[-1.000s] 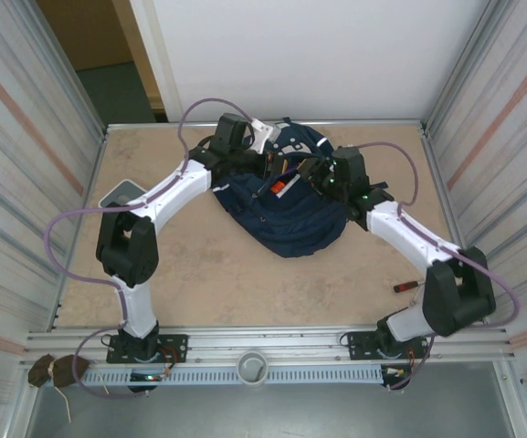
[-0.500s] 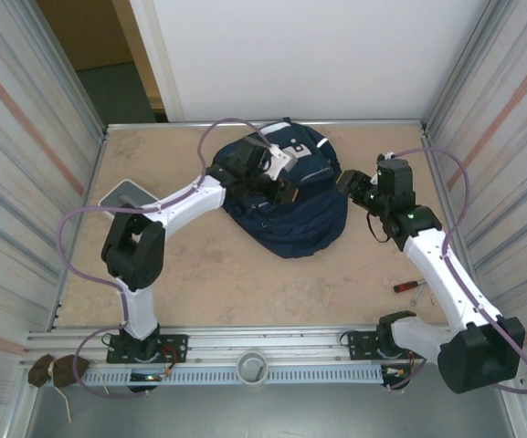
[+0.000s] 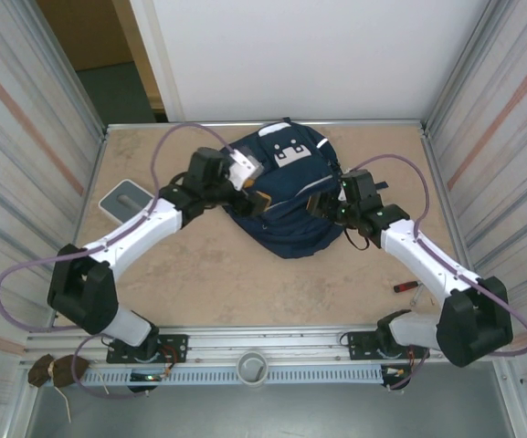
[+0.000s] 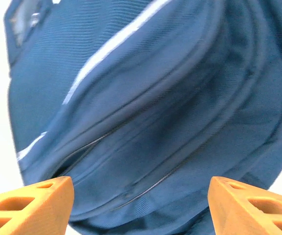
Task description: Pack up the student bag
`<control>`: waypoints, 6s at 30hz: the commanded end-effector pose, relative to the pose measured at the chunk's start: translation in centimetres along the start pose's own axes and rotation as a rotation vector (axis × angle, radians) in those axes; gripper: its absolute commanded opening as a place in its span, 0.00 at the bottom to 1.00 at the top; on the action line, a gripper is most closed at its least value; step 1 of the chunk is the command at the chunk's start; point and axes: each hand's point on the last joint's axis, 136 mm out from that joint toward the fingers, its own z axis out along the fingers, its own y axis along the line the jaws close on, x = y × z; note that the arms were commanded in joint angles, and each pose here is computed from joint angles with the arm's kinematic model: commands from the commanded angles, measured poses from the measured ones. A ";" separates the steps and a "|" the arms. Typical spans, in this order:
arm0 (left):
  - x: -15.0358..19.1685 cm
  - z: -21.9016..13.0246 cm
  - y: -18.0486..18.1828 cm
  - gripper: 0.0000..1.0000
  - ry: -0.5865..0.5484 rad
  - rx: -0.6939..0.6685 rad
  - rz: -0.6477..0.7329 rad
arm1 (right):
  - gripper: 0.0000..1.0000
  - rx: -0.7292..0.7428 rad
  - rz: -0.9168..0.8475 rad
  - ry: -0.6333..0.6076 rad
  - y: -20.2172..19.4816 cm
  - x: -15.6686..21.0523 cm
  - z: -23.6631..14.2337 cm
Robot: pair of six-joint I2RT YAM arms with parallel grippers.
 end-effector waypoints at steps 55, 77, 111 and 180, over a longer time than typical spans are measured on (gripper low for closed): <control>3.6 8.3 -5.7 0.00 0.118 0.462 -0.784 | 0.51 -0.107 -0.209 0.045 3.1 3.4 0.2; 4.4 8.3 -5.3 0.00 0.141 0.441 -0.774 | 0.33 0.238 -0.331 -0.087 2.0 6.4 7.3; 5.7 7.0 -2.0 0.00 0.164 0.385 -0.742 | 0.00 0.231 -0.411 -0.108 -3.5 4.4 3.4; 3.6 4.3 -8.0 0.09 -0.030 0.292 0.697 | 0.00 -0.067 -0.333 0.094 -0.5 1.9 -1.0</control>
